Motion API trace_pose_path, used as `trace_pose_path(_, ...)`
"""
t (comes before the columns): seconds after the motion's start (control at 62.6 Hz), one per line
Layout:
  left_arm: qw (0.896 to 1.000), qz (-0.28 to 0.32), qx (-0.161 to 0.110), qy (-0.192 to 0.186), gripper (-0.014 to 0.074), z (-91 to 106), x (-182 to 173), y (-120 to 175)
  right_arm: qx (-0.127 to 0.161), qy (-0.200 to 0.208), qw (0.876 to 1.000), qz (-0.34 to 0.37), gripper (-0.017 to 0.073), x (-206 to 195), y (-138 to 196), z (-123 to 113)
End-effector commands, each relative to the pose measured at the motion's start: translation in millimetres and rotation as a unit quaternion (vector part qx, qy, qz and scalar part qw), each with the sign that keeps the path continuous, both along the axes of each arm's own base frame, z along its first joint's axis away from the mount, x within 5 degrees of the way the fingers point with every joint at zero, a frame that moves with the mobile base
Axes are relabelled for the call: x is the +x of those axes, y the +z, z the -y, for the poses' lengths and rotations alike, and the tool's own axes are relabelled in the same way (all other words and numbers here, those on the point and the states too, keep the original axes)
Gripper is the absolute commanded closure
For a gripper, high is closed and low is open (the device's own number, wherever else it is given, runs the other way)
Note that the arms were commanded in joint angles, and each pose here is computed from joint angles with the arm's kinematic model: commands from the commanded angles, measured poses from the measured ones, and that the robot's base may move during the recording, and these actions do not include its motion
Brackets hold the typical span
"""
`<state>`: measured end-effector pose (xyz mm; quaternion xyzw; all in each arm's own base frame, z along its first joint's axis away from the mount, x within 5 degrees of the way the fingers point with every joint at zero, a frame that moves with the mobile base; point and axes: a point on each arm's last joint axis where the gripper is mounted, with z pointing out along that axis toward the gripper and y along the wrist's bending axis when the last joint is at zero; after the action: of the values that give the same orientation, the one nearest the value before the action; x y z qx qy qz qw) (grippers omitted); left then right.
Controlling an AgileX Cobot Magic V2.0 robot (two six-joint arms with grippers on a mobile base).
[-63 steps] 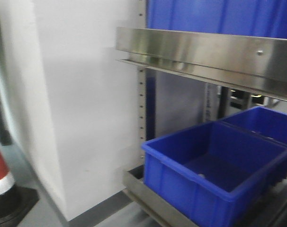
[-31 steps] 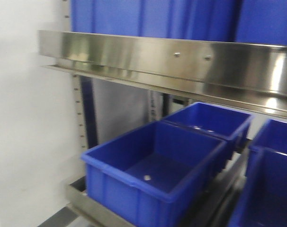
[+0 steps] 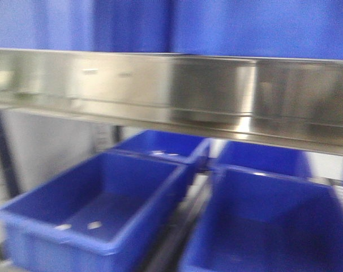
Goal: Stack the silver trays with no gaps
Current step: 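Turn the base past the cone and drive to the other shelf, then raise the held silver tray over the larger grey tray on the shelf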
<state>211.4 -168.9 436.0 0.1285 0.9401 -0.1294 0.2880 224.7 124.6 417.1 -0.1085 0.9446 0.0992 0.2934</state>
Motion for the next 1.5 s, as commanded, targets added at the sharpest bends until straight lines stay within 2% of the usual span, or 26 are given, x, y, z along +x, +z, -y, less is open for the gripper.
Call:
trace_pose_path(0.0, 0.999, 0.040, -0.020, -0.003, 0.0635, -7.8, -8.0, 20.5, -0.006, 0.004, 0.999, 0.053, 0.0494, -4.4, 18.5, 8.2)
trace_pose_path(1.487, 0.999, 0.042, -0.016, -0.001, 0.0635, -8.4, -7.5, 20.6, -0.007, 0.004, 0.999, 0.053, 0.0494, -4.5, 18.4, 8.3)
